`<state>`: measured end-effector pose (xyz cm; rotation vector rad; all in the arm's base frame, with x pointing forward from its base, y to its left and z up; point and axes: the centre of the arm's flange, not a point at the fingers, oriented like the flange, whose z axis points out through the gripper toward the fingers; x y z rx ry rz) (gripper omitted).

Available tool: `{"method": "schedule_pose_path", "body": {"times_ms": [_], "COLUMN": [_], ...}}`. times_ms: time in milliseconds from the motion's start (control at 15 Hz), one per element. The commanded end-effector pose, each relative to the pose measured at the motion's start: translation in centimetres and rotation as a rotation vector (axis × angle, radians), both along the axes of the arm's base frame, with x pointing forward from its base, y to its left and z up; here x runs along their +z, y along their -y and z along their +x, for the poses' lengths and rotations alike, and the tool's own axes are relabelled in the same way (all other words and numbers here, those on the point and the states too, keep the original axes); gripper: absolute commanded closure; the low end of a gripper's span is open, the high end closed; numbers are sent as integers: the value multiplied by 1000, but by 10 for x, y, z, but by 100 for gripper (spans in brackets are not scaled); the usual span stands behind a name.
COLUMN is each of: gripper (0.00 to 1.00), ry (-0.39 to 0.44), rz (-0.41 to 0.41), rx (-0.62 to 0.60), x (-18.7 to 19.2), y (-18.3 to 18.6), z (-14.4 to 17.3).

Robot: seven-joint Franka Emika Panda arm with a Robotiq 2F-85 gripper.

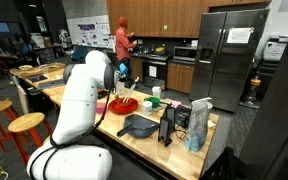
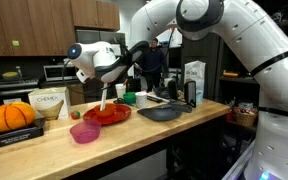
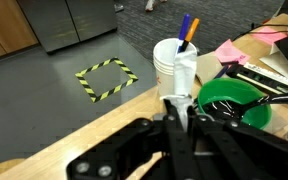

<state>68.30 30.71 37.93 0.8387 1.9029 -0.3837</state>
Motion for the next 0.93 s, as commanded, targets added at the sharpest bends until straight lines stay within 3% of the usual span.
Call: {"method": "schedule_pose_path", "body": {"times_ms": [0, 200, 400, 533, 867], "gripper": [98, 98, 98, 98, 98], "ry": [-78, -197, -258, -254, -192], "rz": [33, 28, -28, -78, -98], "rx": [-19, -72, -150, -195, -190], "x": [16, 19, 21, 20, 14], "y": [5, 8, 16, 21, 14], "z": [-14, -24, -28, -27, -26]}}
